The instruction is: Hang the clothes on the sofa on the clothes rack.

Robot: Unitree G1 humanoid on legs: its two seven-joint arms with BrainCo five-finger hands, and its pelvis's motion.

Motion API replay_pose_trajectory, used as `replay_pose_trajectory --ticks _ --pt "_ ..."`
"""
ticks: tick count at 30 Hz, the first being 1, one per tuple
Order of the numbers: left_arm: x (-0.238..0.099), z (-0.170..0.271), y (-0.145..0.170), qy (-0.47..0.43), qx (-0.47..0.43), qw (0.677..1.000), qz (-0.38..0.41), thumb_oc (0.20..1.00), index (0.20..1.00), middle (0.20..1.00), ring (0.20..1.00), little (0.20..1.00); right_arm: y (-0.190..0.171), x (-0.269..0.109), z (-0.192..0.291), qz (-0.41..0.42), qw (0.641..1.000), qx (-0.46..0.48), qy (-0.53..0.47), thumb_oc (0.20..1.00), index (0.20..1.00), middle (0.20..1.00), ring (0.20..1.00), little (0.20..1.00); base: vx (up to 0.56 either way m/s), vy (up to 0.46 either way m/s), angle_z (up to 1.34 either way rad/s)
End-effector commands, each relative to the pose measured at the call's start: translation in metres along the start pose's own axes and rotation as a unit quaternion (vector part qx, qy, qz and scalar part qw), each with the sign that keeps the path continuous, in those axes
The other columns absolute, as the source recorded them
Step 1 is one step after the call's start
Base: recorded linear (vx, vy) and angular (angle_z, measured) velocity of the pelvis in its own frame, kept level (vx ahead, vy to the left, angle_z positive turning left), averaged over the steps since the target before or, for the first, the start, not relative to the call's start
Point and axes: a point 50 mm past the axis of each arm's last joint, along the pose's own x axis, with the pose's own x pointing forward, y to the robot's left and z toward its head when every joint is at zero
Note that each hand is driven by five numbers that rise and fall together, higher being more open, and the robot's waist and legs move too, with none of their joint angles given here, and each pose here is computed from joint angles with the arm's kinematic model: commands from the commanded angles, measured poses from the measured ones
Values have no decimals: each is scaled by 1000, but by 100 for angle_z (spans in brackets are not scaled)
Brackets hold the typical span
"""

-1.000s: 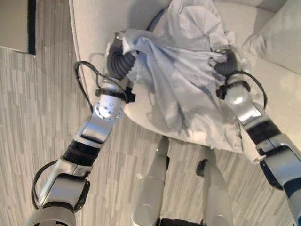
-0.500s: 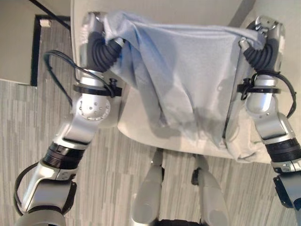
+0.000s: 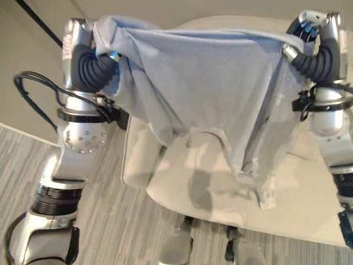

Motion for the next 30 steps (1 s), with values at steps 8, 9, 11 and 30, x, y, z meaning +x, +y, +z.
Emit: replay_pose_trajectory --ticks 8,9,11,30 --pt "-14 -44 14 83 70 994 3 200 200 200 200 200 22 -11 -31 60 994 45 84 200 200 200 200 200 2 26 2" --pt "-11 -44 14 80 68 994 5 200 200 200 200 200 21 -9 -30 57 994 44 81 200 200 200 200 200 -52 271 1" --pt "1 -41 14 67 62 996 22 200 200 200 200 200 19 -7 -30 47 995 46 80 200 200 200 200 200 -46 357 5" --pt "25 -16 -16 18 36 999 -6 200 200 200 200 200 35 -41 -42 55 989 8 136 200 200 200 200 200 -76 347 -9"
